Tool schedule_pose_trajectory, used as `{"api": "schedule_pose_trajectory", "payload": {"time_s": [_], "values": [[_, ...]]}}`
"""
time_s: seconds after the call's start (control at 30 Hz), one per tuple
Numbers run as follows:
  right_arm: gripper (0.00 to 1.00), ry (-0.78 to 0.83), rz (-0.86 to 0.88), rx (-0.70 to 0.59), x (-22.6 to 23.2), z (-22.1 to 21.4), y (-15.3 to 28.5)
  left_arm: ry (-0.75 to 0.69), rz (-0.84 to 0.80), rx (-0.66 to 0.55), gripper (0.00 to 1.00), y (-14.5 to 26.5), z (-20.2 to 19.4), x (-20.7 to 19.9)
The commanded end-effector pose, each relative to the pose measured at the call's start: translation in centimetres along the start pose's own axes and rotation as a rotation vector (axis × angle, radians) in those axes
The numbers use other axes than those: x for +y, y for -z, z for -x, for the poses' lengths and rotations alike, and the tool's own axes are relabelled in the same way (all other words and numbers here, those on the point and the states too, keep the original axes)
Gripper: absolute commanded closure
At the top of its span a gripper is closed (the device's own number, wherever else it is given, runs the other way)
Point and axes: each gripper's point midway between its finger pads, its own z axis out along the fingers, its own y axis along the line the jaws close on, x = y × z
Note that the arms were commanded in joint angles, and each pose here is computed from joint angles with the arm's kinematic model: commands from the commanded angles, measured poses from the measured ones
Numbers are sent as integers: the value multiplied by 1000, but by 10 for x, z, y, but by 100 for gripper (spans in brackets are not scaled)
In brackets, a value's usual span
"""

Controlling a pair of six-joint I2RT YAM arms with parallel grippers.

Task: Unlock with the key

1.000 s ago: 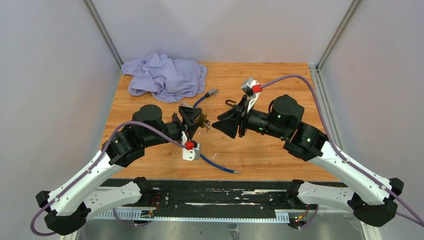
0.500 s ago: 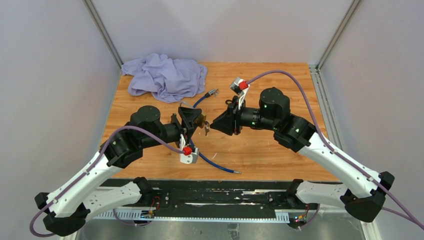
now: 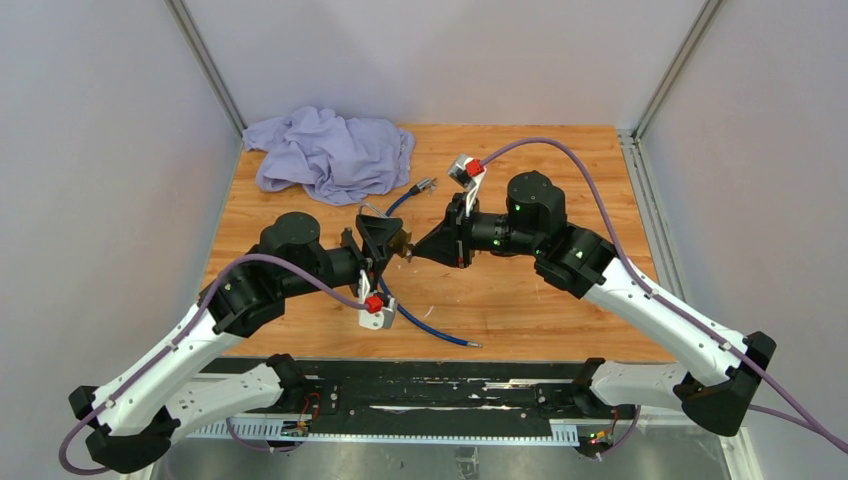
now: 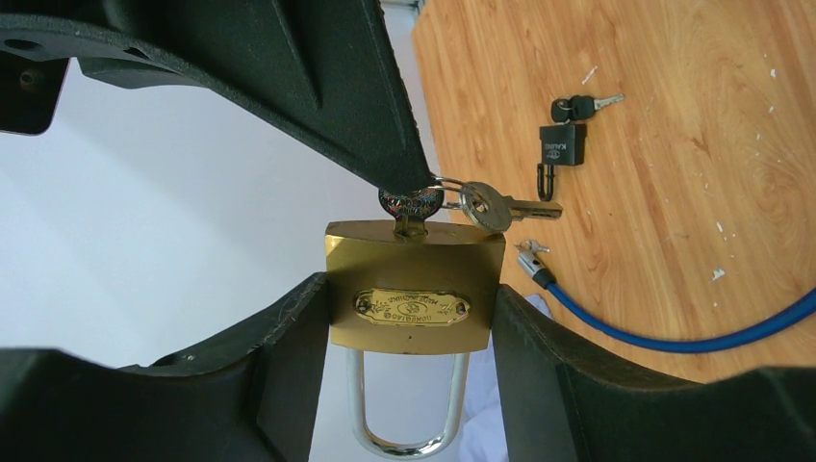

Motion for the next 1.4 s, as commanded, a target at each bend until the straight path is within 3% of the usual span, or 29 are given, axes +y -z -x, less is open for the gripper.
{"api": "schedule_pose_trajectory", "payload": {"time_s": [0.0,0.13,0.43,0.57,0.97,1.17,1.2,1.37], "values": [[91,12,8,-62,4,20,2,-65,117,-43,100,11,13,31],[99,3,4,-82,3,23,-1,-74,117,-54,100,10,16,32],[99,-63,14,-91,-2,18,-13,-107,149,-50,100,9,16,39],[99,-147,3,-95,-9,8,-19,-170,178,-29,100,10,12,42],[100,-436,86,-266,-23,13,-17,-464,275,-23,100,15,20,35],[99,-406,80,-253,-24,6,-9,-491,257,-2,100,16,16,30],[99,-373,54,-239,-25,5,-6,-481,251,2,100,17,15,29],[72,-183,-87,-197,-29,7,22,-453,214,24,100,17,10,24]]}}
